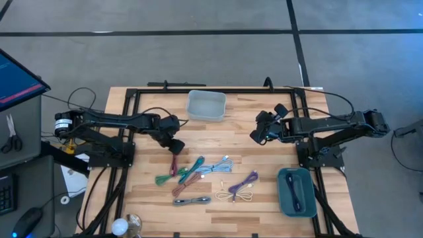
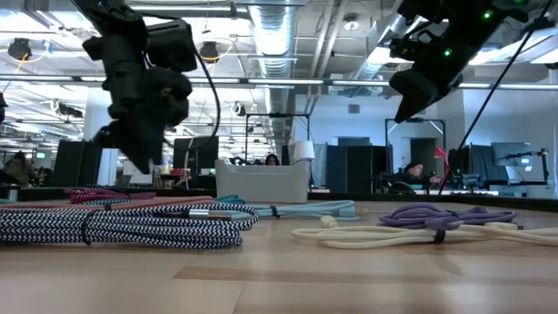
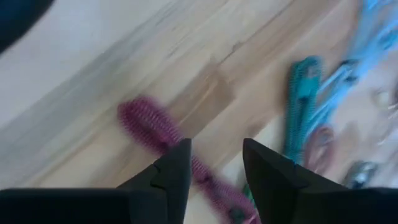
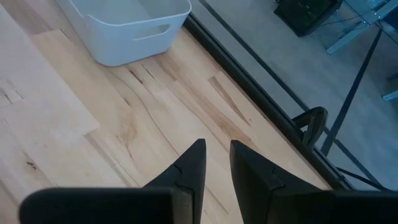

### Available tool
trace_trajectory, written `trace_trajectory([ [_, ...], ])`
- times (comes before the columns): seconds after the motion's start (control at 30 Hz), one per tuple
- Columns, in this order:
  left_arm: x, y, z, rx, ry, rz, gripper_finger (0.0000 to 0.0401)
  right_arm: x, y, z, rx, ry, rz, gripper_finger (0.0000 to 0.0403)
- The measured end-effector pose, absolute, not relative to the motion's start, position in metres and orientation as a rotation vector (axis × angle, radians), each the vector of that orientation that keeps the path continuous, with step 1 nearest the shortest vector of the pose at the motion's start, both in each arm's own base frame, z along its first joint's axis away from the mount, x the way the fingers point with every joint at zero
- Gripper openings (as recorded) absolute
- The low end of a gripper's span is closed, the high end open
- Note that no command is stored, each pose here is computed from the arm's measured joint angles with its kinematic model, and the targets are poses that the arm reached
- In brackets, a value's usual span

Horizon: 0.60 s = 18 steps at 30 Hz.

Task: Pick & Place USB Port
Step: Put the pink patterned charger cable into the blue bin

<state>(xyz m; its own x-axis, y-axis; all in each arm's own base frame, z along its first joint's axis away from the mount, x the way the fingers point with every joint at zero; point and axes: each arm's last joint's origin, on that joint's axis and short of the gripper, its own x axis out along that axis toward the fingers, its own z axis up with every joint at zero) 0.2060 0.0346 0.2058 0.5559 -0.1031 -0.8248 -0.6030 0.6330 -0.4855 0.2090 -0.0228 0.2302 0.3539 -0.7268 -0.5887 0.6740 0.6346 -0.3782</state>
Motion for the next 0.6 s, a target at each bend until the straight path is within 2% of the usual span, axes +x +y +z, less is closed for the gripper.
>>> trace_trajectory([
  [0.3, 0.205, 0.035, 0.203, -0.852, 0.955, 0.353, 0.0168, 0.209, -0.023, 0.23, -0.074, 0.8, -0.906, 0.0065],
  [0.6, 0.192, 0.033, 0.173, -0.885, 0.993, 0.444, 0.0173, 0.209, -0.023, 0.23, -0.074, 0.8, -0.906, 0.0065],
])
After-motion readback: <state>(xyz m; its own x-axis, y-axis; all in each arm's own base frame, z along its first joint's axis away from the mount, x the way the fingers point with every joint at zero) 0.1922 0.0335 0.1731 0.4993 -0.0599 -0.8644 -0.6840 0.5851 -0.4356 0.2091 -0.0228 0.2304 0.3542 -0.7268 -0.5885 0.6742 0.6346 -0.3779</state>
